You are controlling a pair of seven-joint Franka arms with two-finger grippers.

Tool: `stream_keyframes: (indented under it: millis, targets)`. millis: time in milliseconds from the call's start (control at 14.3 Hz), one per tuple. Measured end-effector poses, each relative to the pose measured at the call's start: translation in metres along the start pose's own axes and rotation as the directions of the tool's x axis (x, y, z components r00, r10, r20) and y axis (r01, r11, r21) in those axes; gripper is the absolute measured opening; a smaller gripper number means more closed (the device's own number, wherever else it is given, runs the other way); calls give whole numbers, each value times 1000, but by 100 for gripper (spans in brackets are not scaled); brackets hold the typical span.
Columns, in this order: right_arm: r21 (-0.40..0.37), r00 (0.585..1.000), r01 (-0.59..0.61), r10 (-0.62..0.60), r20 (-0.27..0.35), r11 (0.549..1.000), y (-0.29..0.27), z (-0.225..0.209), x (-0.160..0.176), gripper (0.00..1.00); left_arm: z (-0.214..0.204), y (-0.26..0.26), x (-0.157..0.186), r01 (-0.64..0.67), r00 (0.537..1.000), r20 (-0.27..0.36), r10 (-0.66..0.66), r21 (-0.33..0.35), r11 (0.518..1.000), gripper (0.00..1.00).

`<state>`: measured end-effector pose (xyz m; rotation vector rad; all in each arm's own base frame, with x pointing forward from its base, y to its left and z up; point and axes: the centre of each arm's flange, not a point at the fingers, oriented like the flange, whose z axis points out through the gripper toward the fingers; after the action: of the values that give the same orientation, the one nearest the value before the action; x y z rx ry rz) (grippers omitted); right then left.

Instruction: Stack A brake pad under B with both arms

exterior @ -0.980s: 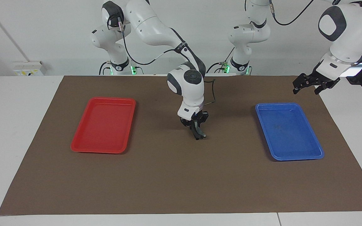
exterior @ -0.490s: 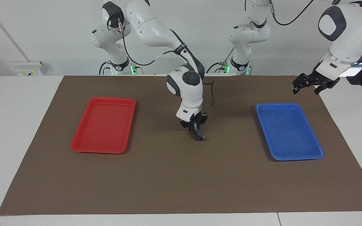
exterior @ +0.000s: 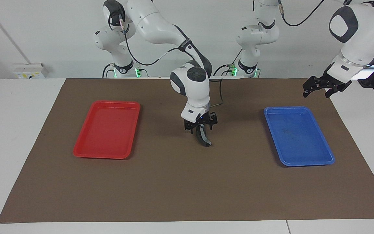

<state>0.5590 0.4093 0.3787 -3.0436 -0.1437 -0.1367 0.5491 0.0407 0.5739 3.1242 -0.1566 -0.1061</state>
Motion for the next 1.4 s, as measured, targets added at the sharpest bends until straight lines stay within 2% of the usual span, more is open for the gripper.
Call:
stream_keyframes:
  millis: [140, 280, 490, 700, 910, 1050, 1400]
  targets:
    - [-42, 996, -78, 80, 41, 996, 72, -76, 17, 100, 0, -1, 0, 2, 1000, 0, -2, 0, 1000, 100]
    - [-80, 991, -102, 109, 77, 991, 156, -149, 18, 100, 0, -2, 0, 3, 1000, 0, -3, 0, 1000, 100]
    - [-85, 983, -86, 99, 154, 993, 259, -225, -7, 100, 0, -2, 0, 3, 1000, 0, -3, 0, 1000, 100]
    - [-71, 975, -82, 95, 199, 994, 335, -276, -40, 100, 0, -2, 0, 3, 1000, 0, -3, 0, 1000, 100]
    - [-59, 972, -122, 132, 197, 991, 410, -304, -65, 100, 0, -2, 0, 3, 1000, 0, -3, 0, 1000, 100]
    - [-59, 966, -160, 169, 196, 985, 439, -305, -71, 100, 0, -2, 0, 3, 1000, 0, -3, 0, 1000, 100]
    - [-57, 964, -164, 173, 204, 985, 442, -280, -75, 100, 0, -2, 0, 3, 1000, 0, -3, 0, 1000, 100]
